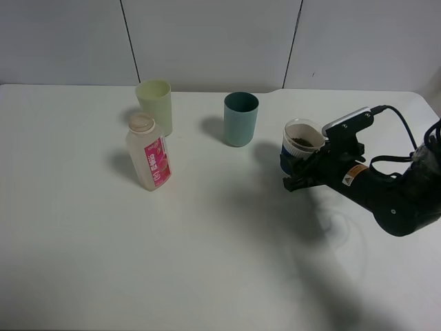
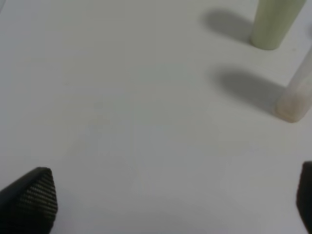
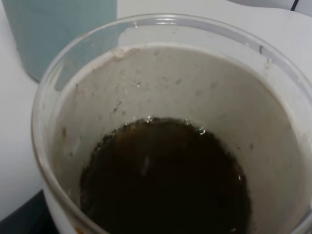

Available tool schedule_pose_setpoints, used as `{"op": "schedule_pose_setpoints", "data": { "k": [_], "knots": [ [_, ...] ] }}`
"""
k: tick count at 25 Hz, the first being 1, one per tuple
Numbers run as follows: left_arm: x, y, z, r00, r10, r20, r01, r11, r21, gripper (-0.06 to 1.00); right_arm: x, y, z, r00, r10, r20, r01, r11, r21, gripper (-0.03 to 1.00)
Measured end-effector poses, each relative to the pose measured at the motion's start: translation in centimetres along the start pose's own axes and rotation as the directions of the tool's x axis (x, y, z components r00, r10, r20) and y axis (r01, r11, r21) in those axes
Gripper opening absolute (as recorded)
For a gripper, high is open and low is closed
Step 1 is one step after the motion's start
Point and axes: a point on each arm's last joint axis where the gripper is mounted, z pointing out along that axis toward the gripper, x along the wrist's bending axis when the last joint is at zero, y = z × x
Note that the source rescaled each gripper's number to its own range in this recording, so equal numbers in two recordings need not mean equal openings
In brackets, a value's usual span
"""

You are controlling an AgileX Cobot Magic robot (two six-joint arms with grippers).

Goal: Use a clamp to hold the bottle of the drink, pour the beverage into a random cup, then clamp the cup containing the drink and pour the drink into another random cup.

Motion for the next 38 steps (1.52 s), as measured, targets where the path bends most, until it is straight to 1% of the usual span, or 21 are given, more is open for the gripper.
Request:
{"op": "schedule_pose_setpoints", "data": {
  "k": [6, 10, 13, 17, 23, 26, 27, 31, 32, 34, 36, 38],
  "knots": [
    [0.0, 0.0, 0.0, 1.000, 0.000, 0.000, 0.000, 1.000, 0.000, 1.00, 0.0, 0.1, 0.0, 1.000, 0.010, 0.000, -0.010, 1.000, -0.002, 0.00],
    [0.0, 0.0, 0.0, 1.000, 0.000, 0.000, 0.000, 1.000, 0.000, 1.00, -0.2, 0.9, -0.4, 1.000, 0.014, -0.004, -0.014, 0.999, 0.037, 0.00],
    [0.0, 0.0, 0.0, 1.000, 0.000, 0.000, 0.000, 1.000, 0.000, 1.00, -0.5, 2.0, -0.8, 1.000, 0.012, 0.003, -0.013, 0.999, 0.040, 0.00],
    [0.0, 0.0, 0.0, 1.000, 0.000, 0.000, 0.000, 1.000, 0.000, 1.00, -1.1, 4.1, -1.7, 0.999, 0.019, 0.033, -0.019, 1.000, 0.015, 0.00],
    [0.0, 0.0, 0.0, 1.000, 0.000, 0.000, 0.000, 1.000, 0.000, 1.00, -1.6, 6.3, -2.7, 0.995, 0.088, 0.046, -0.089, 0.996, 0.010, 0.00],
    [0.0, 0.0, 0.0, 1.000, 0.000, 0.000, 0.000, 1.000, 0.000, 1.00, -2.0, 7.7, -2.3, 0.989, 0.138, 0.043, -0.138, 0.990, 0.009, 0.00],
    [0.0, 0.0, 0.0, 1.000, 0.000, 0.000, 0.000, 1.000, 0.000, 1.00, -2.0, 7.7, -2.3, 0.989, 0.138, 0.043, -0.138, 0.990, 0.009, 0.00],
    [0.0, 0.0, 0.0, 1.000, 0.000, 0.000, 0.000, 1.000, 0.000, 1.00, -2.3, 9.7, -1.0, 0.981, 0.196, 0.012, -0.196, 0.980, 0.029, 0.00],
    [0.0, 0.0, 0.0, 1.000, 0.000, 0.000, 0.000, 1.000, 0.000, 1.00, -2.3, 10.1, -0.8, 0.980, 0.201, 0.005, -0.201, 0.979, 0.046, 0.00],
    [0.0, 0.0, 0.0, 1.000, 0.000, 0.000, 0.000, 1.000, 0.000, 1.00, -2.5, 11.0, -0.2, 0.980, 0.197, -0.007, -0.196, 0.978, 0.064, 0.00],
    [0.0, 0.0, 0.0, 1.000, 0.000, 0.000, 0.000, 1.000, 0.000, 1.00, -2.9, 12.7, 0.7, 0.987, 0.160, -0.025, -0.157, 0.984, 0.089, 0.00],
    [0.0, 0.0, 0.0, 1.000, 0.000, 0.000, 0.000, 1.000, 0.000, 1.00, -3.1, 13.7, 1.5, 0.988, 0.152, -0.033, -0.148, 0.984, 0.102, 0.00]
  ]
}}
